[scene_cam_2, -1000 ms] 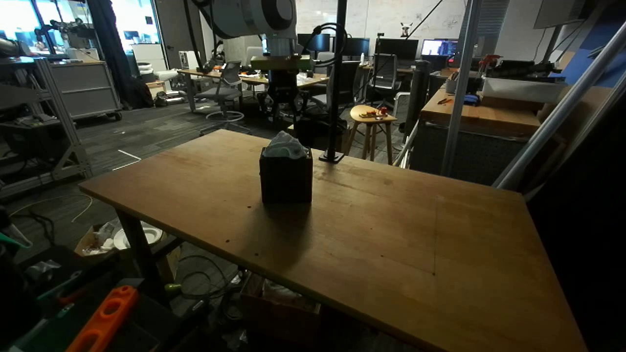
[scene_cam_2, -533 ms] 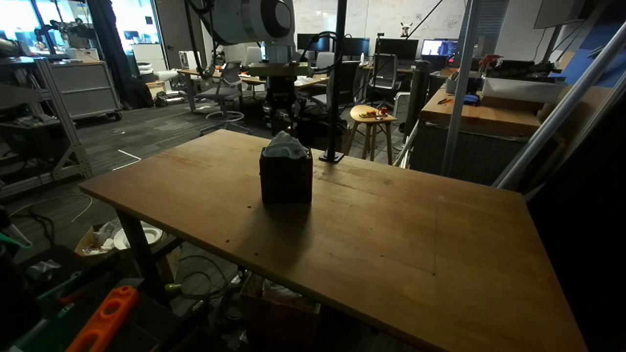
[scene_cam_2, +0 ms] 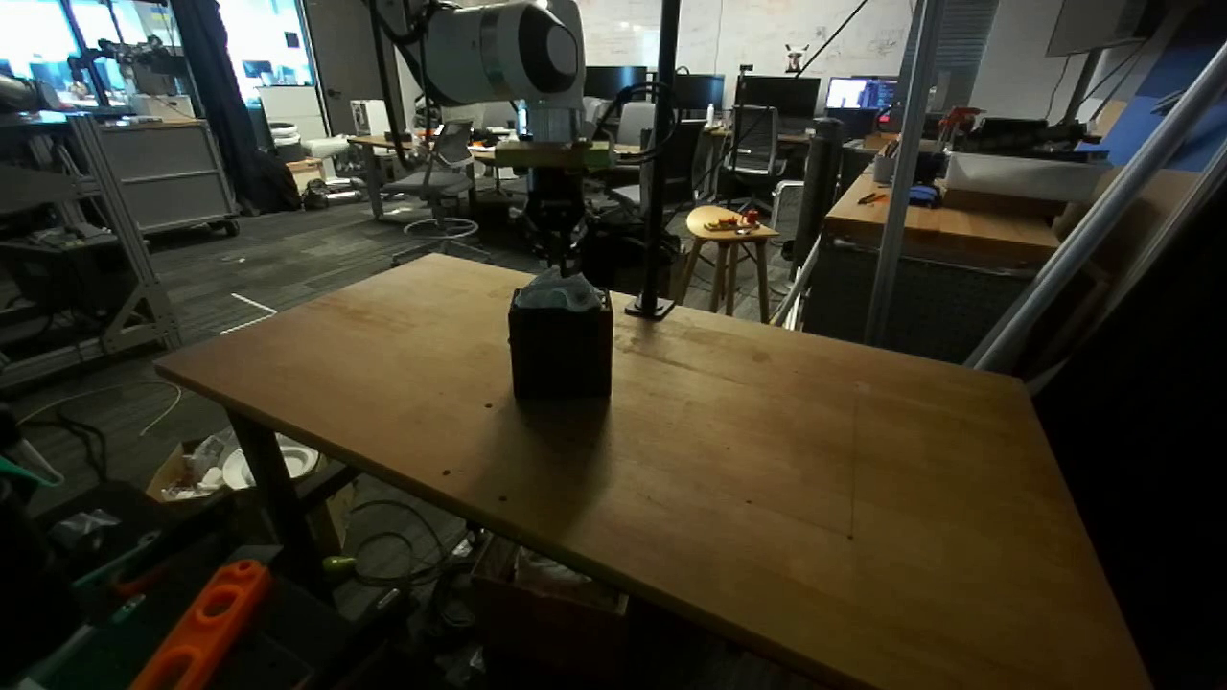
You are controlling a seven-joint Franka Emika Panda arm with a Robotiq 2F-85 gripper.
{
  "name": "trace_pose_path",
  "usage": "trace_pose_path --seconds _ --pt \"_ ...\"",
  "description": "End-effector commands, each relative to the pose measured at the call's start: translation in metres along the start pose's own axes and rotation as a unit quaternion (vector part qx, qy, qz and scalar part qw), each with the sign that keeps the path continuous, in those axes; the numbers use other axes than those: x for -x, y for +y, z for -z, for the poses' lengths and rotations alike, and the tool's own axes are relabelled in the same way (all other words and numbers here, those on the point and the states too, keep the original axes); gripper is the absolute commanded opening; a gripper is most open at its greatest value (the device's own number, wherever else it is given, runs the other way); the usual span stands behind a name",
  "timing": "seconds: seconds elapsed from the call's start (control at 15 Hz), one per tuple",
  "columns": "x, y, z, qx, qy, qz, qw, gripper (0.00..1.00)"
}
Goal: Put the towel inside the box
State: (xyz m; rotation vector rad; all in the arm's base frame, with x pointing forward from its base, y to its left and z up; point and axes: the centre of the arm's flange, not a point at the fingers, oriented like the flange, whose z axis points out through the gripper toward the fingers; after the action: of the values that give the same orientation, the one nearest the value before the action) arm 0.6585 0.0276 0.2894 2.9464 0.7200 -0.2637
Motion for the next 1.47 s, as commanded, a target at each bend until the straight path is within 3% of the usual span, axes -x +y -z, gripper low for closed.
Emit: trace_pose_path --seconds 0.0,0.33,0.8,1.4 --pt "0.012 0.003 0.003 0.010 0.014 -0.001 0.9999 0.06" --pt "0.027 0.005 -0.003 0.006 0.028 -0.010 0.9995 0.11" --pt "0.064 0.000 -0.012 -0.004 0.045 -0.029 0.9985 0.10" --pt "0.092 0.003 0.018 0.003 0.070 -0.043 0.9966 0.11"
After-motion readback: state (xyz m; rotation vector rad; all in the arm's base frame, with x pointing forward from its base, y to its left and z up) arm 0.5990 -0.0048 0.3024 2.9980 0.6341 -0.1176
